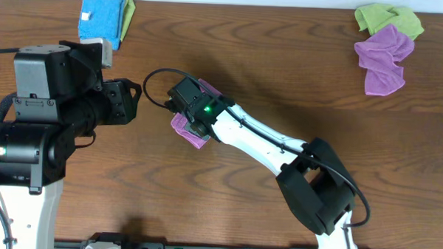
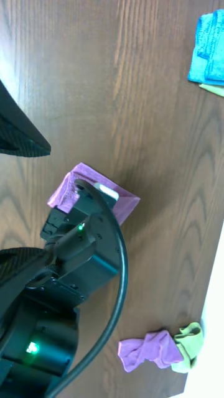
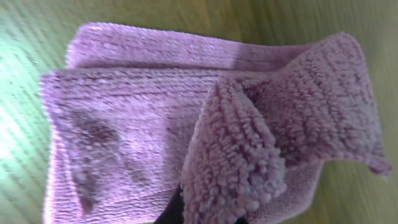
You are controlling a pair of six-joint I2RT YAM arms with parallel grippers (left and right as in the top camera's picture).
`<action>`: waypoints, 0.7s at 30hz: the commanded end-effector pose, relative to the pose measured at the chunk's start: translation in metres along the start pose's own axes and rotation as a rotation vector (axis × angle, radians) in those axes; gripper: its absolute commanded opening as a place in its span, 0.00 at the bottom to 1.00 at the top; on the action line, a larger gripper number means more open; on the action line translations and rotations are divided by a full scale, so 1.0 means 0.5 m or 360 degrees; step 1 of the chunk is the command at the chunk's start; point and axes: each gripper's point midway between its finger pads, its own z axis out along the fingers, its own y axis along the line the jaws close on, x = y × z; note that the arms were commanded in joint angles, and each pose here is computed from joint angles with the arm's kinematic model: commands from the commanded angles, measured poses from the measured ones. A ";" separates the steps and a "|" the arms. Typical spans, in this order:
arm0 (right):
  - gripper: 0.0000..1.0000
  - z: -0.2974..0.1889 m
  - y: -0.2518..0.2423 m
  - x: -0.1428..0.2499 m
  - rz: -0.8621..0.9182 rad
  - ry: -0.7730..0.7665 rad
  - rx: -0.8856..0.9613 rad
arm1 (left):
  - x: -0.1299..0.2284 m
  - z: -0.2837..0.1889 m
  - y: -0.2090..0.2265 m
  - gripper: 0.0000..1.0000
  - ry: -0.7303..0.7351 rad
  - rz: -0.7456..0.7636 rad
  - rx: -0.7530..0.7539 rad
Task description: Fold the cloth
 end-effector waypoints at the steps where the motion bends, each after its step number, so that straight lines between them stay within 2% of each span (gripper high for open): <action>1: 0.57 0.015 0.049 -0.007 -0.0050 -0.0022 -0.0166 | -0.015 -0.006 -0.011 0.51 -0.0042 0.0026 0.0041; 2: 0.75 0.014 0.055 -0.008 -0.0051 -0.0029 -0.0191 | -0.018 -0.006 -0.012 0.51 -0.0050 0.0030 0.0048; 3: 0.84 0.014 0.060 -0.008 -0.0051 -0.0032 -0.0213 | -0.020 -0.007 -0.014 0.52 -0.0058 0.0033 0.0056; 6: 0.99 0.010 0.077 -0.008 -0.0052 -0.0040 -0.0296 | -0.029 -0.007 -0.020 0.52 -0.0086 0.0043 0.0078; 9: 0.99 0.002 0.077 -0.009 -0.0052 -0.0043 -0.0304 | -0.042 -0.008 -0.023 0.52 -0.0128 0.0057 0.0086; 16: 0.99 -0.035 0.002 -0.031 -0.0021 -0.0084 -0.0051 | -0.095 -0.017 -0.031 0.53 -0.0300 0.0093 0.0112; 21: 0.99 -0.065 -0.045 -0.034 0.0035 -0.0079 -0.0026 | -0.113 -0.027 0.011 0.53 -0.0355 0.0005 0.0035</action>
